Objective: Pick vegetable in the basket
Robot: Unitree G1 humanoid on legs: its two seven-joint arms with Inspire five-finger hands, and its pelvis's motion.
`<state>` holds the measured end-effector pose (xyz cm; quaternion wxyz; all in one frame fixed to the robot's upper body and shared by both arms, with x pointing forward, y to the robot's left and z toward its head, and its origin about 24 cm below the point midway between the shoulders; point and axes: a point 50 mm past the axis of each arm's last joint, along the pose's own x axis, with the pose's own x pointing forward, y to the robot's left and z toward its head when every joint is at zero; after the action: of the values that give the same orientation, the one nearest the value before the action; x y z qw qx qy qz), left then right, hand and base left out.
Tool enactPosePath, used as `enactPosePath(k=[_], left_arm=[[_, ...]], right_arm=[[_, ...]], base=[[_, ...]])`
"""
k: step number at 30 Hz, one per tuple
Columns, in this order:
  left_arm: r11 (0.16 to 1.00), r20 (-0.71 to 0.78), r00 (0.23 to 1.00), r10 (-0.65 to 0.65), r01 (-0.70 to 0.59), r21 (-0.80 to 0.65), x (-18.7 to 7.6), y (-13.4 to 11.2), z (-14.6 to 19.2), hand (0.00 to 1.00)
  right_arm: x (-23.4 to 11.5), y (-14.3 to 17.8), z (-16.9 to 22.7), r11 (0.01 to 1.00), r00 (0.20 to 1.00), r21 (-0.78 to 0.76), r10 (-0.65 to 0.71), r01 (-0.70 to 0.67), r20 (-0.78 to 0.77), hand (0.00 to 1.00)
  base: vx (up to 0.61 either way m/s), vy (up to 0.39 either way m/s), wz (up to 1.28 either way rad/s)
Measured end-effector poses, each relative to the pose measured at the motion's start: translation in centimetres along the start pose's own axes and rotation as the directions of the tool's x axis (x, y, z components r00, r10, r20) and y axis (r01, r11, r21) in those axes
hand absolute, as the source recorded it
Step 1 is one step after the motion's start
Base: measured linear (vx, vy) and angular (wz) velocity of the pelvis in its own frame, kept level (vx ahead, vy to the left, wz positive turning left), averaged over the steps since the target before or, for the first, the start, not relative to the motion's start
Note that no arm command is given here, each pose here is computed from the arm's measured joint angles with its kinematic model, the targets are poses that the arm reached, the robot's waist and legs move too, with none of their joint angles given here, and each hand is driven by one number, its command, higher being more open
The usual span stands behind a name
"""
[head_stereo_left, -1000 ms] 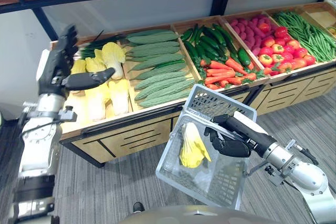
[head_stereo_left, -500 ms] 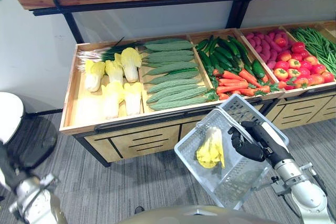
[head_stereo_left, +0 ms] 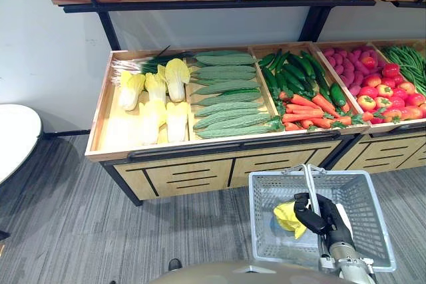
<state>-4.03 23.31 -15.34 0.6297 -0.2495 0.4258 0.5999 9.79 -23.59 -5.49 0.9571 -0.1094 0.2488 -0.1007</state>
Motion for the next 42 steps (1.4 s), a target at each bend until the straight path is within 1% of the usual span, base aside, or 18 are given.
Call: enactPosePath(k=[2, 4, 6, 9, 12, 13, 18, 22, 26, 29, 32, 34, 35, 36, 38, 39, 40, 42], left_arm=[[0.992, 0.011, 0.997, -0.082, 0.081, 0.099, -0.1, -1.1, 0.0, 1.0], [0.982, 0.013, 0.99, -0.138, 0.135, 0.131, -0.1, -2.1, 0.2, 1.0], [0.956, 0.008, 0.974, -0.224, 0.219, 0.196, -0.2, -4.0, 0.6, 1.0], [0.921, 0.006, 0.953, -0.302, 0.29, 0.259, -0.3, -6.0, 1.2, 1.0], [0.903, 0.02, 0.947, -0.32, 0.299, 0.308, 0.1, -6.7, 2.5, 1.0], [0.901, 0.044, 0.944, -0.326, 0.296, 0.317, 0.5, -7.3, 3.8, 1.0], [0.898, 0.067, 0.933, -0.353, 0.318, 0.306, 0.6, -8.8, 5.2, 1.0], [0.907, 0.058, 0.938, -0.341, 0.312, 0.282, 0.9, -8.5, 5.4, 1.0], [0.932, 0.045, 0.964, -0.261, 0.239, 0.274, 1.9, -6.6, 6.5, 1.0], [0.955, 0.074, 0.977, -0.2, 0.178, 0.239, 2.6, -4.9, 8.4, 1.0], [0.944, 0.136, 0.969, -0.208, 0.162, 0.289, 2.9, -4.5, 11.0, 1.0], [0.906, 0.158, 0.951, -0.267, 0.191, 0.377, 2.4, -6.0, 11.0, 1.0], [0.86, 0.176, 0.925, -0.337, 0.226, 0.458, 1.6, -8.0, 10.0, 1.0], [0.834, 0.185, 0.914, -0.361, 0.228, 0.502, 1.0, -8.9, 9.0, 1.0], [0.733, 0.148, 0.847, -0.51, 0.338, 0.59, -1.9, -13.2, 5.0, 1.0], [0.718, 0.126, 0.834, -0.537, 0.373, 0.587, -2.6, -14.0, 4.0, 1.0], [0.678, 0.058, 0.814, -0.578, 0.439, 0.589, -3.9, -14.9, 1.4, 1.0], [0.657, 0.029, 0.811, -0.584, 0.451, 0.604, -4.1, -14.9, 0.7, 1.0]], right_arm=[[0.0, 0.5, -0.1, 1.0, 1.0, 0.01, 0.01, -0.01, -0.004, 0.0], [0.0, 0.8, -0.1, 1.0, 1.0, 0.011, 0.023, -0.023, -0.003, 0.0], [0.2, 1.3, 0.1, 0.999, 0.999, 0.012, 0.044, -0.045, 0.003, 0.0], [0.6, 2.0, 0.6, 0.996, 0.996, 0.014, 0.088, -0.088, 0.018, 0.0], [1.0, 2.7, 1.0, 0.991, 0.991, 0.014, 0.132, -0.132, 0.027, 0.0], [1.1, 3.1, 1.2, 0.987, 0.987, 0.02, 0.156, -0.157, 0.031, 0.0], [1.3, 3.0, 2.4, 0.984, 0.981, 0.002, 0.175, -0.176, 0.08, 0.0], [1.3, 2.9, 2.5, 0.983, 0.98, 0.004, 0.182, -0.183, 0.081, 0.0], [1.0, 2.7, 2.2, 0.982, 0.98, 0.024, 0.187, -0.189, 0.066, 0.0], [0.7, 2.4, 1.9, 0.98, 0.98, 0.044, 0.192, -0.195, 0.055, 0.0], [0.6, 1.7, 2.2, 0.985, 0.984, 0.041, 0.165, -0.168, 0.068, 0.0], [0.6, 1.5, 2.3, 0.989, 0.99, 0.077, 0.122, -0.128, 0.075, 0.0], [0.3, 1.4, 2.2, 0.989, 0.995, 0.12, 0.074, -0.082, 0.07, 0.0], [0.3, 1.5, 2.1, 0.989, 0.997, 0.137, 0.049, -0.058, 0.064, 0.0], [0.0, 1.1, 1.7, 0.988, 0.999, 0.153, -0.019, 0.013, 0.043, 0.0], [0.1, 1.0, 1.7, 0.988, 0.999, 0.155, -0.03, 0.023, 0.043, 0.0], [0.3, 1.0, 2.0, 0.987, 0.997, 0.154, -0.055, 0.046, 0.051, 0.0], [0.8, 1.2, 2.5, 0.992, 0.997, 0.125, -0.037, 0.028, 0.07, 0.0]], base=[[0.02, -0.004, -0.14], [0.03, -0.001, -0.17], [0.05, -0.007, -0.25], [0.06, -0.013, -0.46], [0.1, -0.017, -0.74], [0.11, -0.049, -0.7], [0.08, 0.009, -0.66], [-0.02, 0.085, -0.38], [-0.08, 0.162, -0.47], [-0.07, 0.139, -0.62], [-0.11, 0.102, -0.79], [-0.1, 0.069, -0.81], [-0.04, 0.028, -0.57], [-0.03, 0.014, -0.39], [0.01, 0.003, -0.13], [0.09, 0.035, -0.4], [0.08, 0.03, -0.45], [0.06, -0.065, -0.89]])
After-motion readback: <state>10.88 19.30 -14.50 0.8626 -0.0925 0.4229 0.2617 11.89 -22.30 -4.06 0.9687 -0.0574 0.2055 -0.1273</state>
